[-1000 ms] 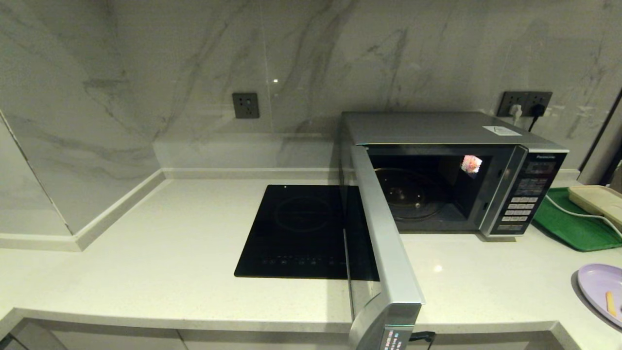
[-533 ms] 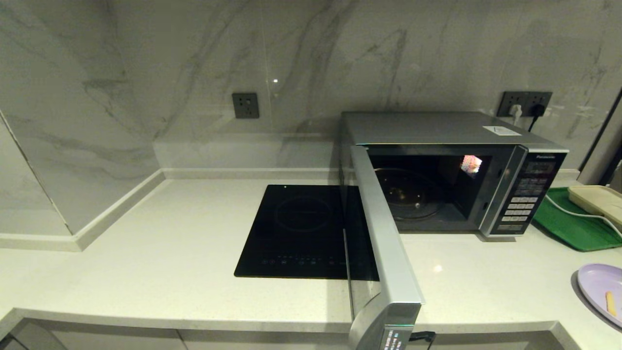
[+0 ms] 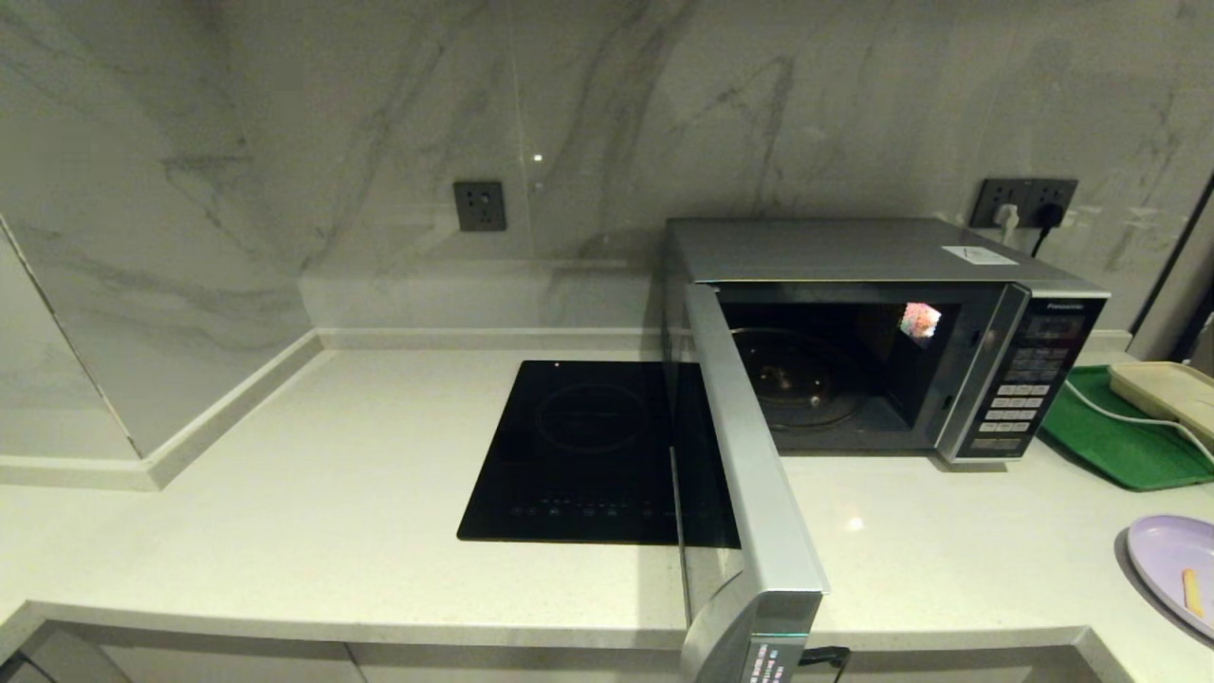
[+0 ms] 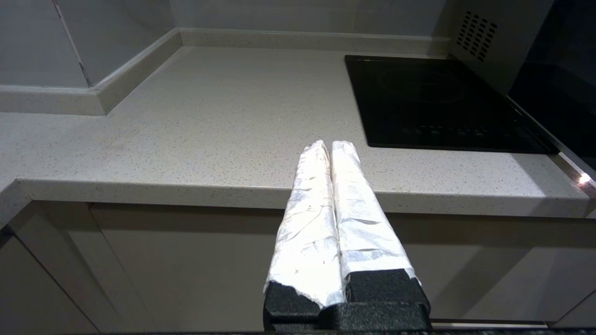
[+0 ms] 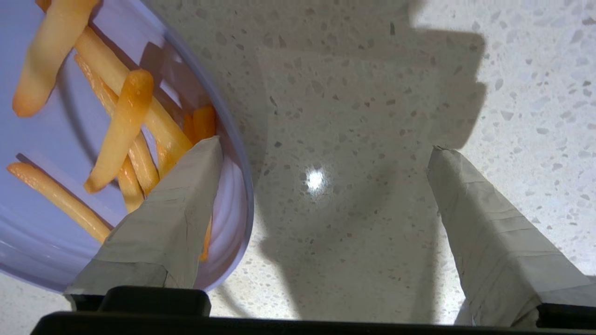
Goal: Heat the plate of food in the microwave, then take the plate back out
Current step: Put the plate in the microwave oven
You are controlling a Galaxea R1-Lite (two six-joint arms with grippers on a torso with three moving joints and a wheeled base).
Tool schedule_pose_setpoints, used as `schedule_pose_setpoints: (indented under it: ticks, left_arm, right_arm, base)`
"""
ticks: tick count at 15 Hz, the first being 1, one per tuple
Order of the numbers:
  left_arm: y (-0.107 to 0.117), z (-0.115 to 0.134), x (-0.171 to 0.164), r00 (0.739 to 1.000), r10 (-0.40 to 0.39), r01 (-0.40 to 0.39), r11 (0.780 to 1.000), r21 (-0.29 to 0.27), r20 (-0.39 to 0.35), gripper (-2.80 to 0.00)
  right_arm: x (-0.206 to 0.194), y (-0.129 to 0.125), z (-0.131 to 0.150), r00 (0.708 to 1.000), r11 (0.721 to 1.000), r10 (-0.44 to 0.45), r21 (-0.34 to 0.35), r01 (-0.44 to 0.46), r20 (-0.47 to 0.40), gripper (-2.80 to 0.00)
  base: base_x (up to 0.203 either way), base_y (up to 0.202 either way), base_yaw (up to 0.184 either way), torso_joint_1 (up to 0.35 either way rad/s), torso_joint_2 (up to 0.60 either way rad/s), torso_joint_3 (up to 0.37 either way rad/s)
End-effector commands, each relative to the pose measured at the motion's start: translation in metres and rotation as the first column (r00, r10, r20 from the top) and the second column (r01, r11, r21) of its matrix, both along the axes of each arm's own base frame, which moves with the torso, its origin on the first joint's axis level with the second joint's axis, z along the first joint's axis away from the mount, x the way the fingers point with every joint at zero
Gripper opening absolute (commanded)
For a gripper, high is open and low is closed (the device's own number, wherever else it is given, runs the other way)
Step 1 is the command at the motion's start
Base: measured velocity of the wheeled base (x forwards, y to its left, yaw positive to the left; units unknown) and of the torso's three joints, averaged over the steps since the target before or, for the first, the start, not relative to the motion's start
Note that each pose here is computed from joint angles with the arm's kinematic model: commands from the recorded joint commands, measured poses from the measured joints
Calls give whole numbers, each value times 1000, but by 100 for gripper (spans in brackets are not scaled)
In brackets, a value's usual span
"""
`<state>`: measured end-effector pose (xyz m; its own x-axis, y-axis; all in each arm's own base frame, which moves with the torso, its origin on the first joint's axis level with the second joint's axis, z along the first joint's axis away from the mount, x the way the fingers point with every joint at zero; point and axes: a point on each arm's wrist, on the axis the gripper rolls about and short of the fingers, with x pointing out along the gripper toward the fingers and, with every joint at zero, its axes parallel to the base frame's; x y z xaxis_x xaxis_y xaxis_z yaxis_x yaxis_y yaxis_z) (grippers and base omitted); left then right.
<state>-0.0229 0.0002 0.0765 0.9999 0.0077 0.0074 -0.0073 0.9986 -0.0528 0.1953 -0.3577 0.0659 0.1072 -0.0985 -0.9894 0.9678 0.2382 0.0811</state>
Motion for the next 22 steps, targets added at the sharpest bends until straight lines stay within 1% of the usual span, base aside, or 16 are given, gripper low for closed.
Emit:
schedule_pose_setpoints:
  ticks: [1,6,8,9,13,22]
  left_arm:
    - [0,0,0,1000,2,-2,1000,-1,0,-280]
    - [0,0,0,1000,0,0,1000,-1,0,-280]
    - [0,0,0,1000,0,0,1000,-1,0,-280]
    - [0,0,0,1000,0,0,1000,-1,0,-280]
    - [0,0,0,1000,0,0,1000,-1,0,-280]
    - [0,0,0,1000,0,0,1000,-1,0,-280]
  right_arm:
    - [1,-1,-5,1000,1000,-1,13,1,-6,0]
    - [1,-1,-10,1000,1000,1,23,0,-16,0]
    - [2,-1,-7,1000,1000,3,16,-3,-11,0]
    - [2,-1,-6,1000,1000,3,14,-2,-11,-280]
    - [2,-1,-10,1000,1000,2,24,-1,-16,-280]
    - [1,-1,-10,1000,1000,0,23,0,-16,-280]
  base:
    - [0,0,0,0,0,0]
    - [0,0,0,0,0,0]
    - [0,0,0,0,0,0]
    - [0,0,0,0,0,0]
    - [0,0,0,0,0,0]
    - [0,0,0,0,0,0]
